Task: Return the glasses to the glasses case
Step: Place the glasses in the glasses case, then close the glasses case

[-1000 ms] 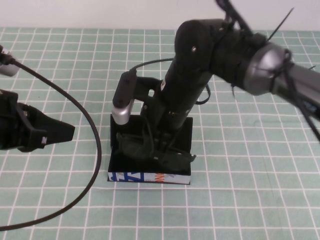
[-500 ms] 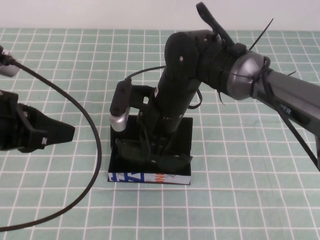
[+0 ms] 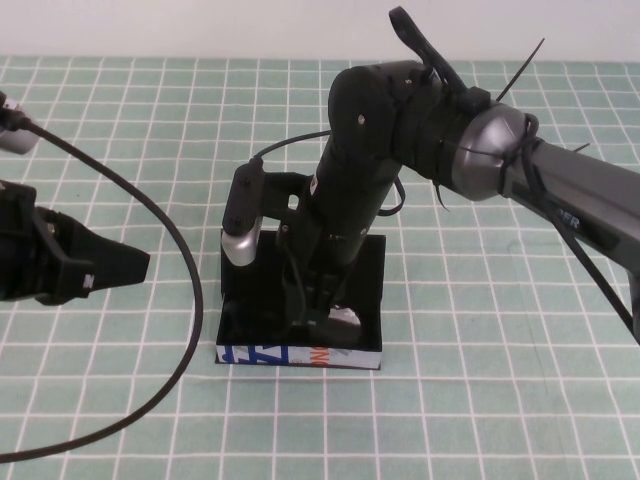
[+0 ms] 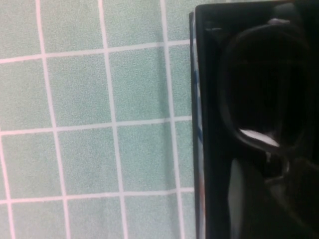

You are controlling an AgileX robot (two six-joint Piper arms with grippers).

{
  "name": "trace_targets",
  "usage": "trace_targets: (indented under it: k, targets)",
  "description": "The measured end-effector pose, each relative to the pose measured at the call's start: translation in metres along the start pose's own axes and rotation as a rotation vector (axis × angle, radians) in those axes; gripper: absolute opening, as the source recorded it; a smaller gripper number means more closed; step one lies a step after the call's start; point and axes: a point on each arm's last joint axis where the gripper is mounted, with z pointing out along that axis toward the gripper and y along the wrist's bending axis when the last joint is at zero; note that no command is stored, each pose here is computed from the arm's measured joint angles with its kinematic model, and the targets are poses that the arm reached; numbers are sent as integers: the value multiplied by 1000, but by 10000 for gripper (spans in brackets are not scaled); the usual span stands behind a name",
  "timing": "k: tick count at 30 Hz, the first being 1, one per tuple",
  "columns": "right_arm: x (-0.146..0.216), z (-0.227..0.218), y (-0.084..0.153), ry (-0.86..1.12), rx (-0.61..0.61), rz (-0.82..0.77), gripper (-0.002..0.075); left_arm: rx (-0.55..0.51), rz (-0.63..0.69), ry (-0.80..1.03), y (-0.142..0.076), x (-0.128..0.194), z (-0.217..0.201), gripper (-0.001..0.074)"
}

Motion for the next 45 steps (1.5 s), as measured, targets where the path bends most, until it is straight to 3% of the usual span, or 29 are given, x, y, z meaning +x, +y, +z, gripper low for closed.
trace_targets:
  k: [9,17,21,28,32,39,45]
  targets:
    - [0,0,0,-1,1,-1,178,2,2,7,0,1,0,-2]
    - [-17,-51,4,-108,99,49,17,0,43,70,3,4,7,-2]
    - [-21,-78,4,-179,147,146,-6,8,112,114,2,10,39,-2]
    - [9,-102,-40,-318,277,481,-11,-39,192,168,-14,34,109,-2]
    - [30,-105,-63,-372,285,608,-11,-48,184,153,-22,36,140,-2]
    - [46,-83,-85,-371,236,698,-11,-64,141,213,-19,52,182,-2]
    - [49,-46,-94,-351,140,702,-11,-113,118,169,-13,49,187,-2]
